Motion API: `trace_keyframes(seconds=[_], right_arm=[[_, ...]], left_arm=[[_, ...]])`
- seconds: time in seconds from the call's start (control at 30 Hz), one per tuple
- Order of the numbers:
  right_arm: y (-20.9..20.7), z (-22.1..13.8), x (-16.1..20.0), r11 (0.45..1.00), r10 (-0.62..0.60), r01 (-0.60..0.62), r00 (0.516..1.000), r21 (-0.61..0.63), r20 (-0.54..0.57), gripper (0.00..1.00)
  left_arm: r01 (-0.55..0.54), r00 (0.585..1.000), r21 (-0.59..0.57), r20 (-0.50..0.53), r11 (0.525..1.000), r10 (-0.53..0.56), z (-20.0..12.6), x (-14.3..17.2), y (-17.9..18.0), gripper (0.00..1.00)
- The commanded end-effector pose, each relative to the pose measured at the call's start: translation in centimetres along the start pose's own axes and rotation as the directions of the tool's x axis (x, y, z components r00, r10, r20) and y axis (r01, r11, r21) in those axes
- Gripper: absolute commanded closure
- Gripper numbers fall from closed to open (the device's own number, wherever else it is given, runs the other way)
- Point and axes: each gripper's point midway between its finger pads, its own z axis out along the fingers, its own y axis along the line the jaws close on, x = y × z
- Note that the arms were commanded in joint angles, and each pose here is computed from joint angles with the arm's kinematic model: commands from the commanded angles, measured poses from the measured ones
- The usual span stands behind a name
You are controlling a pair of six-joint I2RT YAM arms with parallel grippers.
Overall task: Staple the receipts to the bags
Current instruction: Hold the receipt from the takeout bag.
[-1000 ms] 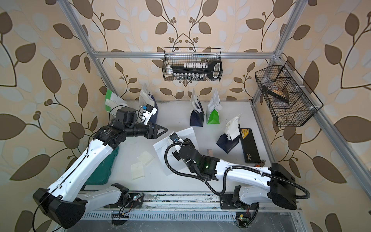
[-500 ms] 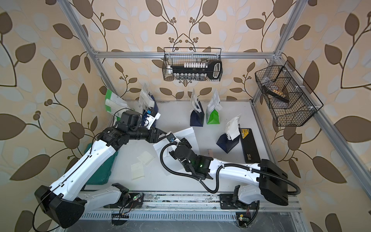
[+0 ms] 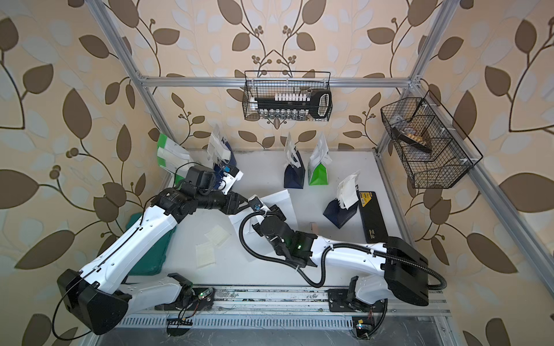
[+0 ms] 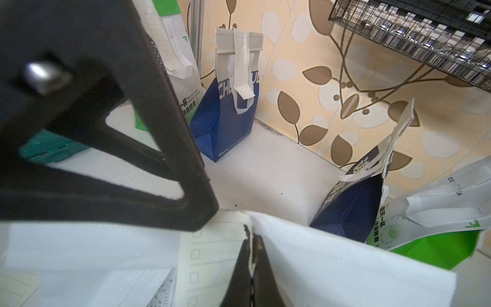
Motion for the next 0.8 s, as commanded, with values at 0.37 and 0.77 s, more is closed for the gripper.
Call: trace_keyframes(seconds=[0.37, 0.77], right_arm=[[0.07, 0.88, -0.38, 0.999, 0.039, -0.039, 0.999, 0.014, 0.004, 1.00], [-0.14, 1.09, -0.59, 0.999, 0.048, -0.048, 0.999, 0.017, 0.009, 1.00]], left_arm=[[-0.048, 0.999, 0.002, -0.025, 0.999, 0.048, 0.46, 0.18, -0.54, 0.53], [-0.058, 0.998, 0.000, -0.039, 0.998, 0.058, 0.70, 0.31, -0.56, 0.58]])
